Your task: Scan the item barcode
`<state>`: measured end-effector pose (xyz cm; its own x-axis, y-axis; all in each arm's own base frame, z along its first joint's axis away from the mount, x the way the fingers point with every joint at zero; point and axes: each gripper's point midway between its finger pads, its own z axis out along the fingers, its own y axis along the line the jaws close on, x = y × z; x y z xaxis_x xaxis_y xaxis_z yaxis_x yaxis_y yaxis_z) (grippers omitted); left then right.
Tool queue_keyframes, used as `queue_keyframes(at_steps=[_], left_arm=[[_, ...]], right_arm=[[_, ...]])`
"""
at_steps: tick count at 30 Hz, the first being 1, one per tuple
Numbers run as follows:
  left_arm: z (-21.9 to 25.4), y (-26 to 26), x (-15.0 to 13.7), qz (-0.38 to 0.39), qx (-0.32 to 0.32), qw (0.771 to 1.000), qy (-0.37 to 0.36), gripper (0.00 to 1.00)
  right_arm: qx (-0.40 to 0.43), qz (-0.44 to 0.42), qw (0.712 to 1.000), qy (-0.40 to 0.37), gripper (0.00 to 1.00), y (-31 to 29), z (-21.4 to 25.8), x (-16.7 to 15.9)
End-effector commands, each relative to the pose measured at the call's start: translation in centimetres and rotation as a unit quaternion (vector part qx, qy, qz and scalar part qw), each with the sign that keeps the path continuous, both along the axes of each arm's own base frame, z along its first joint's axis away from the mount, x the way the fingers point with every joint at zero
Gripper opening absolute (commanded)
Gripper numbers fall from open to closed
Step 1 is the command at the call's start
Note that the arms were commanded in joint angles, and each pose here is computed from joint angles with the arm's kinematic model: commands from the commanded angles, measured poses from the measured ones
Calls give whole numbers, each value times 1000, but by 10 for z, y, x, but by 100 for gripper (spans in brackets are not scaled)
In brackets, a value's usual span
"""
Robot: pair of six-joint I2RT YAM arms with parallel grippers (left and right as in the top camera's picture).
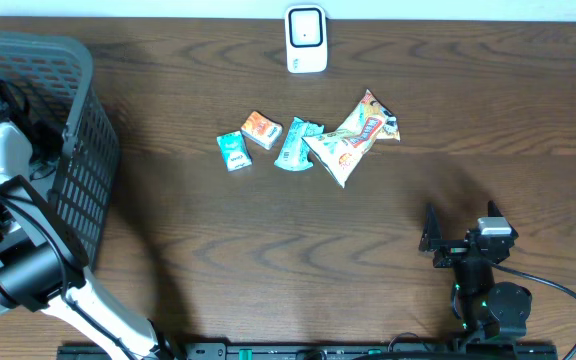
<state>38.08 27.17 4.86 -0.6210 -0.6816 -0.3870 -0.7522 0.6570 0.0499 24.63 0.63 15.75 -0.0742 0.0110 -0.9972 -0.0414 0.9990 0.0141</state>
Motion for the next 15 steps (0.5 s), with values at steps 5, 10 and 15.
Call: queue_keyframes(at_steps=[5,10,15], left_arm=[[16,21,-34,47,61,996,51,66],[32,15,-26,39,50,998,16,66],[34,-12,11,-29,-25,997,-66,77]], right_arm=[[-6,1,1000,-1,99,0,0,0],[-6,1,1000,-1,99,0,0,0],[-6,1,1000,-1,99,0,0,0]])
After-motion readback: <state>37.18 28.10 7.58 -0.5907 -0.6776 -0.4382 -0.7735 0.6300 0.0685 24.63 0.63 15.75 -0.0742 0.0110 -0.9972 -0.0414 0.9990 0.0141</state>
